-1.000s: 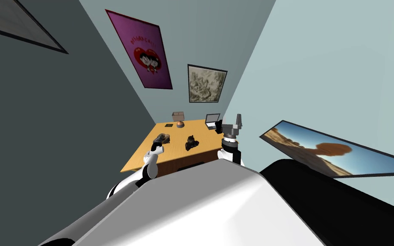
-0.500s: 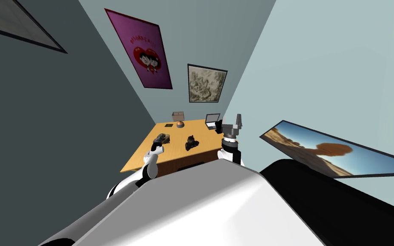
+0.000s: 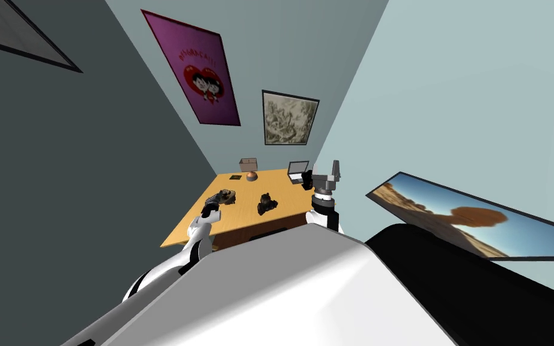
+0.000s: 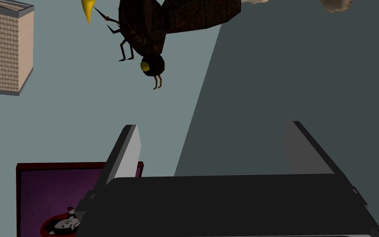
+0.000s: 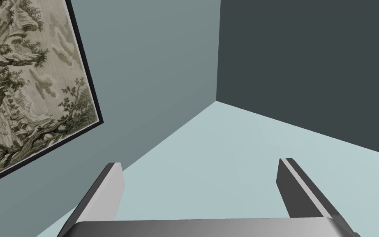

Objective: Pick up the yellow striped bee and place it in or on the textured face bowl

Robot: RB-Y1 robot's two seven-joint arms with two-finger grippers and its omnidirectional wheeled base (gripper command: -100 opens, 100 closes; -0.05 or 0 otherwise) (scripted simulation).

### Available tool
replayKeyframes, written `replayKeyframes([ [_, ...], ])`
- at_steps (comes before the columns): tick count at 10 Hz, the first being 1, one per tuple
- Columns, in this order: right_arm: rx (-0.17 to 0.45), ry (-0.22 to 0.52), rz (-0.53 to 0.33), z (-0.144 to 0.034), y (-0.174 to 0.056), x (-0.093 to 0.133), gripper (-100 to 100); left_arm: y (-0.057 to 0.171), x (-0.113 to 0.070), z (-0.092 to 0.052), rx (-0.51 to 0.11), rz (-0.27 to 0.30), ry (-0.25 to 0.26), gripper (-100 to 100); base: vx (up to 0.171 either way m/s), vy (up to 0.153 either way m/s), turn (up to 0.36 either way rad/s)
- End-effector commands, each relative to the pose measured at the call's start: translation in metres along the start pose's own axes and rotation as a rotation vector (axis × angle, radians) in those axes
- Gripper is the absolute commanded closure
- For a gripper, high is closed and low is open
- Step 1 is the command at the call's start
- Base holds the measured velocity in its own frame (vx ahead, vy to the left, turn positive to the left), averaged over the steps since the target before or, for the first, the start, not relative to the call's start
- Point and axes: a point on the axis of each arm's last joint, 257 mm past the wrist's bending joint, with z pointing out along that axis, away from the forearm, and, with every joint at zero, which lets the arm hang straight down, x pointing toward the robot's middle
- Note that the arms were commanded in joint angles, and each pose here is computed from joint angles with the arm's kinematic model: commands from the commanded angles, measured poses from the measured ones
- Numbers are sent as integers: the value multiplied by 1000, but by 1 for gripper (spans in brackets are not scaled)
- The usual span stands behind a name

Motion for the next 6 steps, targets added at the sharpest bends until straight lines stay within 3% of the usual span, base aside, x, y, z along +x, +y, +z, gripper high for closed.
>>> replayKeyframes([
  [1,0,0,0,0,0,0,0,6,-2,1,-3,-42,-2,-100,37,-46,2],
  [2,0,0,0,0,0,0,0,28,-11,-4,-3,16,-10,-100,70,-93,2],
  [4,0,0,0,0,0,0,0,33,-17,-3,-7,-38,-17,-100,44,-68,16],
  [5,0,0,0,0,0,0,0,54,-27,-9,-4,25,-22,-100,62,-84,-1],
  [6,0,0,0,0,0,0,0,58,-31,-8,-7,8,-26,-100,58,-81,22],
])
